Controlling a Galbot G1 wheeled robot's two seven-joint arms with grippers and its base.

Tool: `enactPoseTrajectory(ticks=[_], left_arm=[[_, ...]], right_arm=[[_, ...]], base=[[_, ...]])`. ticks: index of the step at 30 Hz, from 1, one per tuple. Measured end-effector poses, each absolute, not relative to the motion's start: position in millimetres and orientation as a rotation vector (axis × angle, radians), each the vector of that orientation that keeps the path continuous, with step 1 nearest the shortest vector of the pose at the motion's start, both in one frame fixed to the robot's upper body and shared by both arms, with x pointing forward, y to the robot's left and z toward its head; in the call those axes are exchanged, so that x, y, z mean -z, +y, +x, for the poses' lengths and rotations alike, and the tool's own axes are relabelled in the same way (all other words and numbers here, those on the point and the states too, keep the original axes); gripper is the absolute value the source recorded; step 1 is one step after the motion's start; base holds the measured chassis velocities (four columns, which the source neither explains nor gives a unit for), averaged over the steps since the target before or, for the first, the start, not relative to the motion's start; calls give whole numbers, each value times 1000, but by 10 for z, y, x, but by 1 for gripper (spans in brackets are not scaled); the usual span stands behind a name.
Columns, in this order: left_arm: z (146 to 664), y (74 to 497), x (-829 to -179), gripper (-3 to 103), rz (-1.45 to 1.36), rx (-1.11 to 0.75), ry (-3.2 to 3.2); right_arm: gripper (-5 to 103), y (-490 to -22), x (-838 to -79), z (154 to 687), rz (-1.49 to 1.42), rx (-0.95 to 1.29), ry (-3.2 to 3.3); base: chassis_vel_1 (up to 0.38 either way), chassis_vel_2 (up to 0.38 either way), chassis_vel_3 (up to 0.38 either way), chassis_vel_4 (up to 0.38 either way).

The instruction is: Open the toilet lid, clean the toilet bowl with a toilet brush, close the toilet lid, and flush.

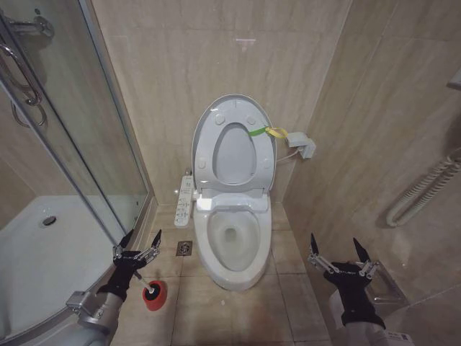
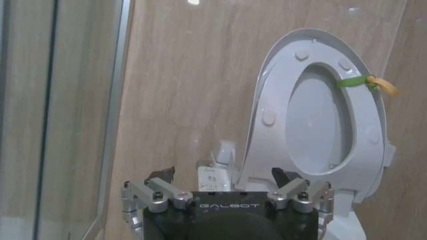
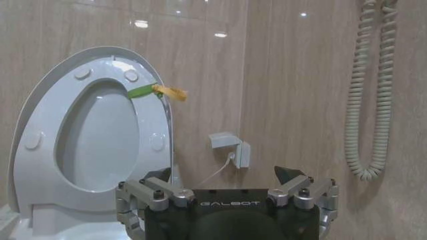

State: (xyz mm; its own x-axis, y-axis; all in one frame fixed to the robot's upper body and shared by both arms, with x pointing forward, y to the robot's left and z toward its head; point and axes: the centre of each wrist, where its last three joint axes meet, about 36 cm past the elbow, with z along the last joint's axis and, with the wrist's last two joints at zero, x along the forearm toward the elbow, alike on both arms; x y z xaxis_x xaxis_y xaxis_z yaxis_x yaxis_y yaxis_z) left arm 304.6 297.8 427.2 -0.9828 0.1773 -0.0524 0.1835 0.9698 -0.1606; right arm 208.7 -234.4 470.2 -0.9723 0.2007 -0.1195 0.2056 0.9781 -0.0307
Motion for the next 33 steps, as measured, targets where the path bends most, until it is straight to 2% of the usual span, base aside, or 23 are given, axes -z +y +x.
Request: enactPoseTrajectory(ticks=[5, 17, 22, 33], left_arm=[[3195, 2844, -4160, 98, 284, 295, 3079], [3408, 2659, -3671, 98, 239, 254, 3116], [3546, 2897, -3453, 99, 135, 135, 3125], [3607, 3232, -3651, 99, -7, 123, 3081]], right_arm=[[100, -2344, -4702, 2087, 310, 65, 3009], [100, -2344, -4702, 2087, 310, 65, 3009], [100, -2344, -4702, 2087, 310, 65, 3009], [100, -2344, -4702, 2087, 310, 65, 3009]], base=[[0, 0, 0, 0], [0, 0, 0, 0], [0, 0, 0, 0], [0, 0, 0, 0]])
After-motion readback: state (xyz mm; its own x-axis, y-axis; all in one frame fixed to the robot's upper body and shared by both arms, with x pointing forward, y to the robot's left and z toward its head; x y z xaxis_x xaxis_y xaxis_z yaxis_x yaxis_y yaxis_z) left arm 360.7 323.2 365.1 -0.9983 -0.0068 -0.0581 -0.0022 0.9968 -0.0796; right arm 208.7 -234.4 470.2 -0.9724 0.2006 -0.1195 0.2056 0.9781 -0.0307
